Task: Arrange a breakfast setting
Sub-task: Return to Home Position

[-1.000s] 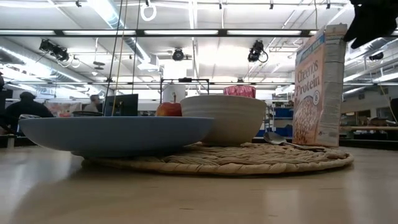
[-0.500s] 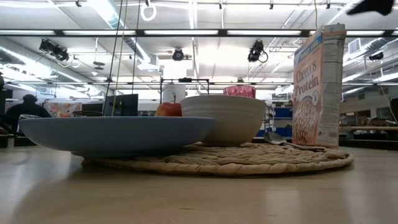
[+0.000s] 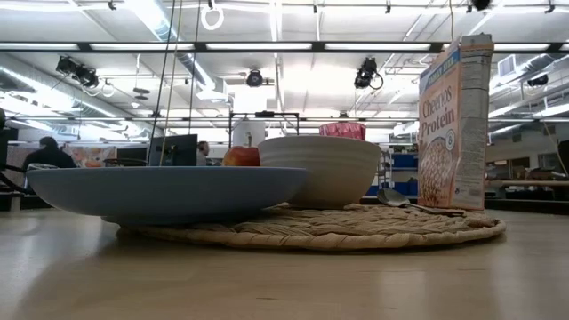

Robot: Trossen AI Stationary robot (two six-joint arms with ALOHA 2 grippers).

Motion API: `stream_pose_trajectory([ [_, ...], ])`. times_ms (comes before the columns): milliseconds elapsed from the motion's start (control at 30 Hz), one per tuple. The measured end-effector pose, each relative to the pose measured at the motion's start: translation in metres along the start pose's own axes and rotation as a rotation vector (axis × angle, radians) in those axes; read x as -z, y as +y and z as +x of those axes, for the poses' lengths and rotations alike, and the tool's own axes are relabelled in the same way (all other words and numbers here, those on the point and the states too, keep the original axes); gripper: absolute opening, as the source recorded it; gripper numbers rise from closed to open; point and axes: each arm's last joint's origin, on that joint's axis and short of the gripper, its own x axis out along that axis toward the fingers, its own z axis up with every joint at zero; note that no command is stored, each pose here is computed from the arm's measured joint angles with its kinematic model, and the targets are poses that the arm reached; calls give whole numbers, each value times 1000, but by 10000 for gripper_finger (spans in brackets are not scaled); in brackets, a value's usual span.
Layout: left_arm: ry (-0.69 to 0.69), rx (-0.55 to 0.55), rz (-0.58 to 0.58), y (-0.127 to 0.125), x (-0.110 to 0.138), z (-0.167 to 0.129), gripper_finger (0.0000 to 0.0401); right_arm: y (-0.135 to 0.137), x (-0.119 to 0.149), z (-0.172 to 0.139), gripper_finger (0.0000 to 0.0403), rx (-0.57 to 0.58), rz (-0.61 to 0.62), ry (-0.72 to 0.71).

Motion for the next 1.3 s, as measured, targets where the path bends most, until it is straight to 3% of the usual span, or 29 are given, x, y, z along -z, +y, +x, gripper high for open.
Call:
stream_pose_trajectory([
  [100,-16,-70,52,5,3,-13,12,-6,-2,19,42,-59,-3,-7],
  [233,-57,-75,31,5,-1,-22,16,-12,0,54,8,-143,-34,-4],
  [400,-79,-69,-17,4,-3,-24,17,-6,8,99,5,-51,-75,-51],
  [467,-10,-86,-18,5,3,-28,16,4,14,107,4,-30,-109,-52],
  [567,87,-51,36,3,12,-45,16,18,13,96,7,-34,-172,-107],
  [700,99,52,77,-1,29,-65,16,25,12,75,16,-90,-237,-99],
  [800,82,11,85,2,51,-71,16,26,16,64,21,-144,-226,-51],
  [933,38,12,127,5,86,-70,16,21,22,66,22,-70,-196,-58],
  [1100,31,95,139,3,117,-75,16,8,62,66,22,-111,-264,38],
  [1200,4,128,137,3,126,-86,16,-3,86,60,22,-104,-254,1],
  [1300,-53,142,157,4,133,-100,16,-12,106,47,22,-80,-271,58],
])
